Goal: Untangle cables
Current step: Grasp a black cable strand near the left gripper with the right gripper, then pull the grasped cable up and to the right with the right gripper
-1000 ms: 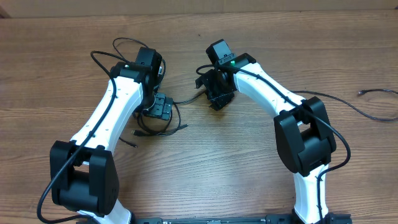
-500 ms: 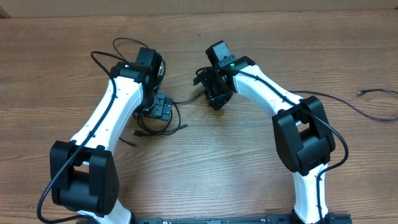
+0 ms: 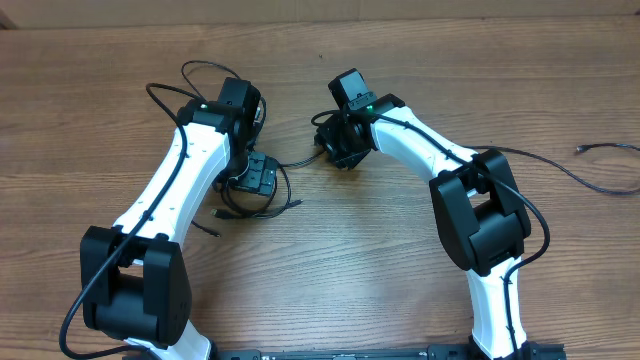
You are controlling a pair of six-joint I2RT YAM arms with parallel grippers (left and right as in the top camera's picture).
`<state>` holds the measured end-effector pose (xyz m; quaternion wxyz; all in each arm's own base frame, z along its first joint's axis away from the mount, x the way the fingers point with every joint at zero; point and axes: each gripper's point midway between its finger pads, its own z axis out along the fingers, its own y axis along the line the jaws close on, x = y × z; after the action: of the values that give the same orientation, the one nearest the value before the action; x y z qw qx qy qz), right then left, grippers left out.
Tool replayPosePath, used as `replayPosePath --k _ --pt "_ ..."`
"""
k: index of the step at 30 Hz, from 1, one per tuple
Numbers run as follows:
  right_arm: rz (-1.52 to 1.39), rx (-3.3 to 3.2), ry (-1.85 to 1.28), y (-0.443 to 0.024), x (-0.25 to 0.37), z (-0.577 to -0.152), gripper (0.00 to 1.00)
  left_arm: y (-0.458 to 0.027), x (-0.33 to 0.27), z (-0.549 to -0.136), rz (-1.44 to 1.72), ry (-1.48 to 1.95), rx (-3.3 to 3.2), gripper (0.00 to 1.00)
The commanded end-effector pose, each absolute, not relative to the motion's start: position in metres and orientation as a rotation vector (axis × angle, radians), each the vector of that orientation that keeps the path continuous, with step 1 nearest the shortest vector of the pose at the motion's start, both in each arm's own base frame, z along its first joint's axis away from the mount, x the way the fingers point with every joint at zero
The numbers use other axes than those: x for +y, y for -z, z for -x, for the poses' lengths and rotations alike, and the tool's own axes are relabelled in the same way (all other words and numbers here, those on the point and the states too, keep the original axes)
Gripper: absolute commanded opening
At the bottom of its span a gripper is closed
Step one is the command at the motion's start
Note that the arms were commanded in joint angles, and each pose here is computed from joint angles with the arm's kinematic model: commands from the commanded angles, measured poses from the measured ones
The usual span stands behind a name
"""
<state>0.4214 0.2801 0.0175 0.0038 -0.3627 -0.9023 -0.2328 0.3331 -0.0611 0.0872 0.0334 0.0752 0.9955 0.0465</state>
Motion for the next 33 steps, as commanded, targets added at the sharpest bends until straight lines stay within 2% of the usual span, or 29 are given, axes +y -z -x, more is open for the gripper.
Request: replayPosePath --k 1,4,14,18,21,33 --pt "1.12 -2.837 0.709 -0.01 0.28 -0.419 0.17 -0.088 -0.058 -0.332 -0.191 -0.156 3.061 1.0" --pt "1.116 -2.84 0.709 -0.01 0.28 -0.419 0.04 -0.088 -0.058 -0.332 -0.192 -0.156 3.061 1.0" --pt "0.953 -2.923 0.816 -0.026 0.283 -0.435 0.04 -0.088 -0.057 -0.33 -0.192 -0.158 3.068 1.0" --pt "0.85 -2.996 0.94 -0.064 0.28 -0.463 0.04 -0.088 -0.058 -0.33 -0.192 -0.157 3.069 1.0" --pt "0.793 -3.1 1.019 -0.111 0.267 -0.489 0.04 -0.088 -0.057 -0.33 -0.186 -0.158 3.072 1.0" --pt "0.799 -3.449 0.886 -0.227 0.196 -0.532 0.04 -0.088 -0.059 -0.33 -0.164 -0.145 3.073 1.0"
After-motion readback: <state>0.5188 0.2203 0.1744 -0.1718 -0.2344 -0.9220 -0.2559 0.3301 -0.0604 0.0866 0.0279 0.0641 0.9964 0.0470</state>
